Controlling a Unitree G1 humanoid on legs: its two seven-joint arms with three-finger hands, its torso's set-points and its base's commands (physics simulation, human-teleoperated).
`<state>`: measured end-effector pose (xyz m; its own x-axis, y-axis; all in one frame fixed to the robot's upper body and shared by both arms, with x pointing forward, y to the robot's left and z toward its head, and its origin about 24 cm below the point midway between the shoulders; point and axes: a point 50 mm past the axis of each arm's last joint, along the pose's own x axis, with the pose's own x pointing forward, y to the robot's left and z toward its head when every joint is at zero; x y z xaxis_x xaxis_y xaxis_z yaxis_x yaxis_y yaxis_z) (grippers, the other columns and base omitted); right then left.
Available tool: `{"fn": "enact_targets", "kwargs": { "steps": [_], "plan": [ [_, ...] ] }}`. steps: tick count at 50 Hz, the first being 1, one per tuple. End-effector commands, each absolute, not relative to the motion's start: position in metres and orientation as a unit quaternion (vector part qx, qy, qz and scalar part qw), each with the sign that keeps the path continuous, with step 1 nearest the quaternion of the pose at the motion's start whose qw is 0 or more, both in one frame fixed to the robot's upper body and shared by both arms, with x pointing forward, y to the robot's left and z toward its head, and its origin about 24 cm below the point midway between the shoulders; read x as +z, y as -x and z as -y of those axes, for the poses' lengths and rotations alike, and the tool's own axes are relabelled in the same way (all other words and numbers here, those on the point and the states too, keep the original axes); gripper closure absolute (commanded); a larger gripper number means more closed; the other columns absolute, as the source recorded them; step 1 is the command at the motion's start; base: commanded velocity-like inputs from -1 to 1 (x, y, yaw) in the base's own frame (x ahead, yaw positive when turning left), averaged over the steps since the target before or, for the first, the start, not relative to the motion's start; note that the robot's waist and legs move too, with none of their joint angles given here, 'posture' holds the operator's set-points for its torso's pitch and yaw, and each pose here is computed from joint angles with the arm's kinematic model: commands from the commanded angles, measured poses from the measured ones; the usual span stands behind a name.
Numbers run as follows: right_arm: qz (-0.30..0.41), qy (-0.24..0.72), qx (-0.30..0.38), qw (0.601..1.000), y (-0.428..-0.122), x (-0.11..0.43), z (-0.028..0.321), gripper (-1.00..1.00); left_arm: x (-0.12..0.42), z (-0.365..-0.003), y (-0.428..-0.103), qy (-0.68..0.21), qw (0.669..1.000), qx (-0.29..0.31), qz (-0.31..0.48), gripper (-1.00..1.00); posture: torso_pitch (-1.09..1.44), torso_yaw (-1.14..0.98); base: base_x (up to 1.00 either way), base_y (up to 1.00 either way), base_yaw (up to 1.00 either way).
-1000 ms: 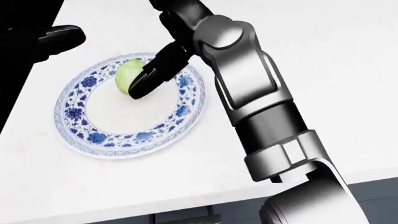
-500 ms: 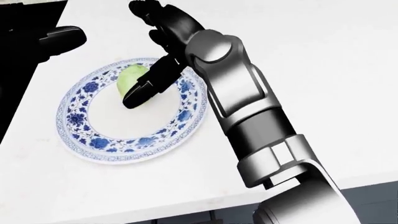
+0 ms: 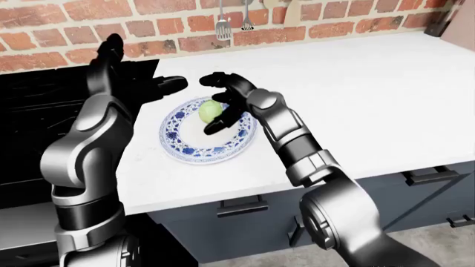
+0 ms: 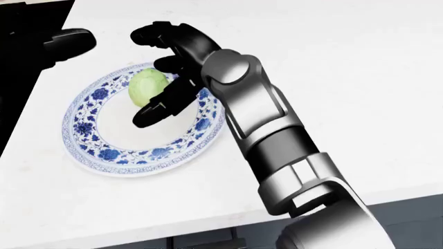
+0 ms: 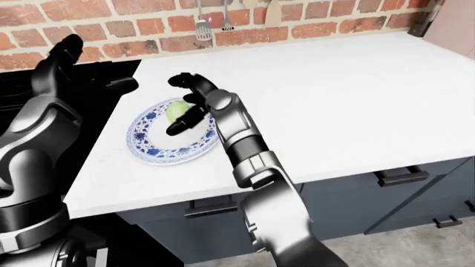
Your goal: Pick the brussel sprout from the plate and place it in the pan.
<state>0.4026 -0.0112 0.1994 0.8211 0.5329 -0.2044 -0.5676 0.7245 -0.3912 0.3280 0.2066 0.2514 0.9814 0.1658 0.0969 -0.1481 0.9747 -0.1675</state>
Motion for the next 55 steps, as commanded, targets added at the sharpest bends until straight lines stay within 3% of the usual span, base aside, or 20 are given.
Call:
{"fn": "enact_targets", "kwargs": {
  "steps": [1, 36, 55],
  "plan": [
    [0.017, 0.226, 0.291, 0.929, -0.403, 0.225, 0.008, -0.61, 0.271, -0.207, -0.323, 0.081, 0.988, 0.078, 0.103, -1.0, 0.0, 0.0, 0.0, 0.0, 0.0],
    [0.038, 0.244, 0.273, 0.93, -0.407, 0.228, -0.006, -0.58, 0.27, -0.207, -0.324, 0.084, 0.988, 0.076, 0.101, -1.0, 0.0, 0.0, 0.0, 0.0, 0.0],
    [0.058, 0.261, 0.254, 0.93, -0.406, 0.22, -0.011, -0.46, 0.269, -0.206, -0.322, 0.083, 0.989, 0.074, 0.101, -1.0, 0.0, 0.0, 0.0, 0.0, 0.0]
  ]
}}
